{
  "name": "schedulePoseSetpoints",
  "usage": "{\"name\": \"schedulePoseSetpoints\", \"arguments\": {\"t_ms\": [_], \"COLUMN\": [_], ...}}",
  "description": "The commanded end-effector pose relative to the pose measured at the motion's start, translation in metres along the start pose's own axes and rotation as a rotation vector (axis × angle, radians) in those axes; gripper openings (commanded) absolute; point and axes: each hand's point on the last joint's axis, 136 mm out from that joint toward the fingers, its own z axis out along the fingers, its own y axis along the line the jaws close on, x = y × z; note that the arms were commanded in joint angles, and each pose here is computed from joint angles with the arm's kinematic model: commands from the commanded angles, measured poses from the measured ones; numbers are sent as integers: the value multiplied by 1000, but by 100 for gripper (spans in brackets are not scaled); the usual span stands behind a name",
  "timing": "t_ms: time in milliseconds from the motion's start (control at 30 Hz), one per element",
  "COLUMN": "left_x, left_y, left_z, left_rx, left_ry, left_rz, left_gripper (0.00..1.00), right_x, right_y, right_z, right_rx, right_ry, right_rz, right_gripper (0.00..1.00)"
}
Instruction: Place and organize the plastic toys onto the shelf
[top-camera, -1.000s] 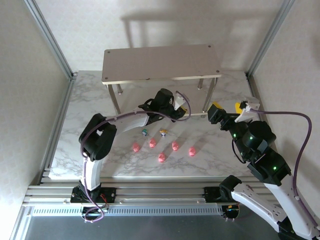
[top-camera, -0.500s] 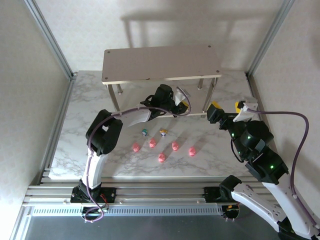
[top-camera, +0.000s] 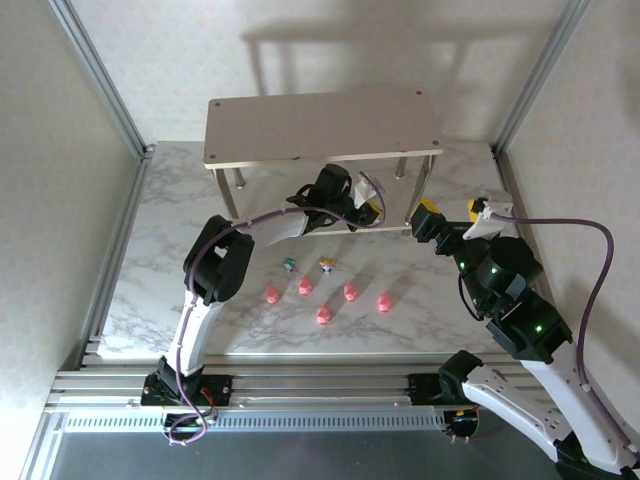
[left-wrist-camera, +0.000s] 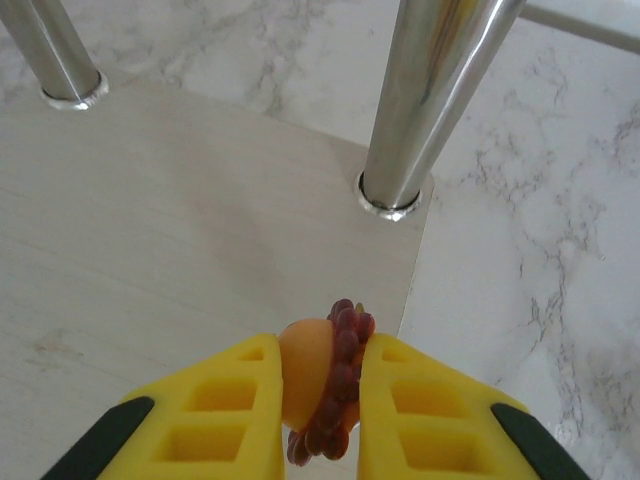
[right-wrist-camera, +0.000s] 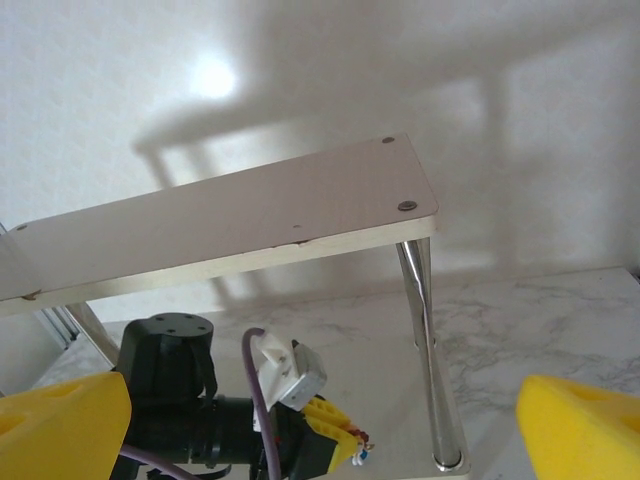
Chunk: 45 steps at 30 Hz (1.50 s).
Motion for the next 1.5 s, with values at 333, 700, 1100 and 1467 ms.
{"name": "schedulePoseSetpoints", "arguments": {"t_ms": [333, 700, 1100, 1467], "left_x": [-5, -3, 5, 5], "left_y": [6, 10, 15, 18], "left_z": [3, 10, 15, 14], "left_rx": [21, 32, 25, 8], "left_ry": [-9, 17, 83, 89], "left_rz": [9, 3, 8, 11], "left_gripper": [0, 1, 2, 9], "right_x": [-7, -8, -7, -6], "right_y": [-3, -2, -5, -4], "right_z": [-1, 0, -1, 1], "right_rx": [14, 15, 22, 21], "right_ry": [-35, -38, -50, -50], "right_rz": [-19, -31, -30, -32], "right_gripper": [99, 99, 99, 99]}}
